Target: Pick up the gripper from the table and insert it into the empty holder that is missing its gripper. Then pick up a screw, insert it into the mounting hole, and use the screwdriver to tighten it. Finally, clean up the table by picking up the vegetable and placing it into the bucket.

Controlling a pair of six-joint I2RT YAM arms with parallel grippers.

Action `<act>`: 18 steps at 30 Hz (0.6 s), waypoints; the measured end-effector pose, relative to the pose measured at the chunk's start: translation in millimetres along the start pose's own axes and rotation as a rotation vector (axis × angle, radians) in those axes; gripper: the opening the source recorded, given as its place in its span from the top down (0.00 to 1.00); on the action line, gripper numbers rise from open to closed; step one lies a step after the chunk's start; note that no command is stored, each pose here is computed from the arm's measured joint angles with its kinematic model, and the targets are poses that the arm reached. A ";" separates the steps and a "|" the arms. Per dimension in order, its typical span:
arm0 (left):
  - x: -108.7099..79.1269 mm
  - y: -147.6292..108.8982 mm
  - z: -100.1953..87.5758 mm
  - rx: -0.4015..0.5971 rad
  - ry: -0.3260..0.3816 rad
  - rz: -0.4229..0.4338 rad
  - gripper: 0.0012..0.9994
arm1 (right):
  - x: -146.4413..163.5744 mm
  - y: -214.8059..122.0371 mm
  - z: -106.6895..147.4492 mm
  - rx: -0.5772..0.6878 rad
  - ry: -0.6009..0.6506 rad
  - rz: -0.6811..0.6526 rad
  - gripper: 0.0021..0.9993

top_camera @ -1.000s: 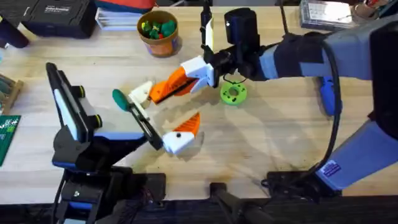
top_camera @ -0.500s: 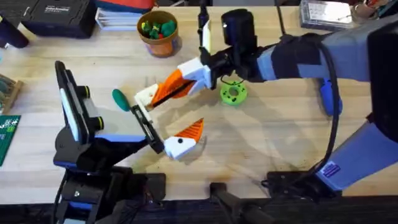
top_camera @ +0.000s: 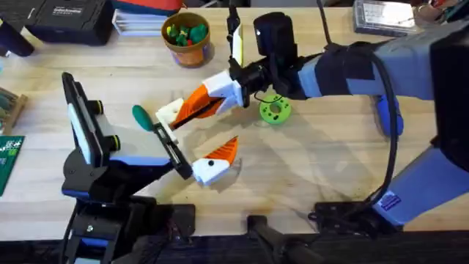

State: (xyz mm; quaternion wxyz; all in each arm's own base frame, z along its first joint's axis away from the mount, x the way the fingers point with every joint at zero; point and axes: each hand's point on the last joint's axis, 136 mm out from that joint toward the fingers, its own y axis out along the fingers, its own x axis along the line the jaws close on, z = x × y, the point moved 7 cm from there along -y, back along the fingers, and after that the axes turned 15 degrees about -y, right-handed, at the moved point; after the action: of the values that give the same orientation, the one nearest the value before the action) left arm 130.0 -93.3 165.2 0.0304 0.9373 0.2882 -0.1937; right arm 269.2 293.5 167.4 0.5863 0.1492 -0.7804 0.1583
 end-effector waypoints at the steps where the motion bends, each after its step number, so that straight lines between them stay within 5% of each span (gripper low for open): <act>1: 0.2 0.0 0.0 0.000 -0.002 -0.001 0.01 | -0.3 0.3 -0.3 -0.003 0.002 0.003 0.99; 18: 4.1 -0.2 -0.7 -0.007 -0.024 -0.032 0.01 | -2.3 4.4 -4.5 -0.038 0.003 0.038 0.99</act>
State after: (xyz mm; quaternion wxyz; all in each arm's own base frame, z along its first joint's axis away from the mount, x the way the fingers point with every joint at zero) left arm 133.2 -90.9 164.2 0.0341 0.9300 0.3036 -0.2045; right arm 271.9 299.5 166.1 0.5870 0.1230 -0.7850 0.1551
